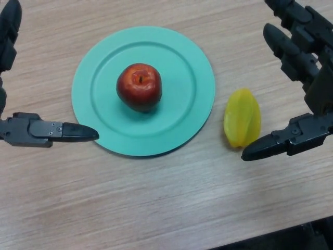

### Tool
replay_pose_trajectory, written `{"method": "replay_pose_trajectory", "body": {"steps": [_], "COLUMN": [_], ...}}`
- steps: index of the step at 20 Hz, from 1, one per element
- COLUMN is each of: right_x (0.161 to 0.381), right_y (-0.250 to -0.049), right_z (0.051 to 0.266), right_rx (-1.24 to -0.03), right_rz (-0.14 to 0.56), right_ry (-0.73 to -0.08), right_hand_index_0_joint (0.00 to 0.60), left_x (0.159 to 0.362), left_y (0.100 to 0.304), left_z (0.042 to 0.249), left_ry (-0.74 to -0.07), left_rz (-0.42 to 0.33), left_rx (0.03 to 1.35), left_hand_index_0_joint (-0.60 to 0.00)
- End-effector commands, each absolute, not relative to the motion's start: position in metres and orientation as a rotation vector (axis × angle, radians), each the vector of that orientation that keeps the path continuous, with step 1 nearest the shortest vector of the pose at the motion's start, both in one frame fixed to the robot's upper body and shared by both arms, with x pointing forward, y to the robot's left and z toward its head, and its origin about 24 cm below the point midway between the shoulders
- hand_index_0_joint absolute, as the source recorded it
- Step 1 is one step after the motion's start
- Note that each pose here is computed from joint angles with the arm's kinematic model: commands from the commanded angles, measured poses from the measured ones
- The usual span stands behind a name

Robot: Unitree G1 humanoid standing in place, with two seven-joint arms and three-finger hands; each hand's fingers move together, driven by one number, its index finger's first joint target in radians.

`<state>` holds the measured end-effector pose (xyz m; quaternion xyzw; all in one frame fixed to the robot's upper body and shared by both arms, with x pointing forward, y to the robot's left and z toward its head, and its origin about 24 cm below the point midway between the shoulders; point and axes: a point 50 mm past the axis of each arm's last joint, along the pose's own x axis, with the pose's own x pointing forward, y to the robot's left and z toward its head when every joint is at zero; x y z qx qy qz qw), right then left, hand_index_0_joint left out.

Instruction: Pick up the red apple and place it on the plate

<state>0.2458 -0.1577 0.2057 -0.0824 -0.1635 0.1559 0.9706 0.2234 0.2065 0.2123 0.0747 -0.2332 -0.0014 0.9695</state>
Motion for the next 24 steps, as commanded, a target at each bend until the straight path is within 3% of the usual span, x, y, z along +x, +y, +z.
{"method": "replay_pose_trajectory", "body": {"steps": [1,4,8,10,18,24], "right_x": [0.234,0.236,0.233,0.228,0.222,0.222], "right_y": [-0.161,-0.158,-0.157,-0.157,-0.157,-0.158], "right_z": [0.234,0.230,0.224,0.222,0.225,0.227], "right_rx": [-0.207,-0.216,-0.209,-0.220,-0.198,-0.183], "right_rz": [0.314,0.316,0.366,0.384,0.437,0.437], "right_ry": [-0.578,-0.581,-0.547,-0.564,-0.564,-0.575], "right_hand_index_0_joint": [0.000,0.000,0.000,0.000,0.000,0.000], "left_x": [0.211,0.215,0.204,0.199,0.194,0.204], "left_y": [0.220,0.225,0.226,0.224,0.222,0.219], "left_z": [0.238,0.237,0.239,0.238,0.239,0.233], "left_ry": [-0.669,-0.689,-0.653,-0.665,-0.674,-0.661], "left_rz": [0.062,0.108,0.070,0.052,0.097,0.120], "left_rx": [0.250,0.274,0.320,0.352,0.412,0.394], "left_hand_index_0_joint": [0.000,0.000,0.000,0.000,0.000,0.000]}}
